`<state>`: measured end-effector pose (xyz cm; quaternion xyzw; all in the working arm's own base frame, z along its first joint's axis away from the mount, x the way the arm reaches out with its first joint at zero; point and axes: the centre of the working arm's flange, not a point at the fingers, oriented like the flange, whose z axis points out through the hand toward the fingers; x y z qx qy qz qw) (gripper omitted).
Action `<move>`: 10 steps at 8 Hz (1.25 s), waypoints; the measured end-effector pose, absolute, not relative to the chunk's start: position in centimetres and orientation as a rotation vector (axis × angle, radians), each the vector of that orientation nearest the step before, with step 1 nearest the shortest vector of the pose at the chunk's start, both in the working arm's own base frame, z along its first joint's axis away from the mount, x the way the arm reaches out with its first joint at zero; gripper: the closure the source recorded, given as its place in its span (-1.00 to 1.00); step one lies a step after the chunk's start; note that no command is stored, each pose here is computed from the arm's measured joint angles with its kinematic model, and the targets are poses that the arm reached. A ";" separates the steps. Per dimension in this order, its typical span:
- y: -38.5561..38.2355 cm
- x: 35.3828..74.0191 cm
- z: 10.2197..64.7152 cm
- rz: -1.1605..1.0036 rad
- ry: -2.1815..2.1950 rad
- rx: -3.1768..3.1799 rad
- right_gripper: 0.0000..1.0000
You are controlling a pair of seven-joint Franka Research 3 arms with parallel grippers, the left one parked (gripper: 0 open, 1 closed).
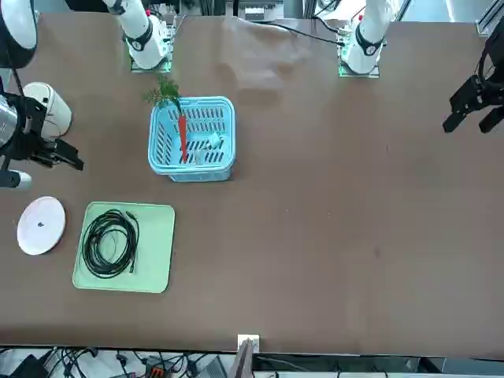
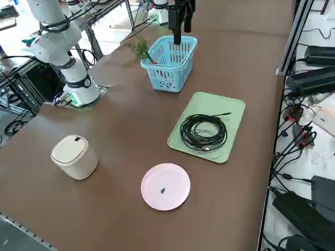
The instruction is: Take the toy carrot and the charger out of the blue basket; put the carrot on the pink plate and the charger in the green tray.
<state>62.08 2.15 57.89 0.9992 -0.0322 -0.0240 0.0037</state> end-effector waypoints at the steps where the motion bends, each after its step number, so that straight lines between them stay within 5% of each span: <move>1: 2.1 62.1 57.9 -0.075 -0.101 3.132 -1.00; 6: 2.8 61.8 56.5 -0.134 -0.089 3.139 -1.00; 10: 10.3 58.8 51.1 -0.142 -0.011 3.163 -1.00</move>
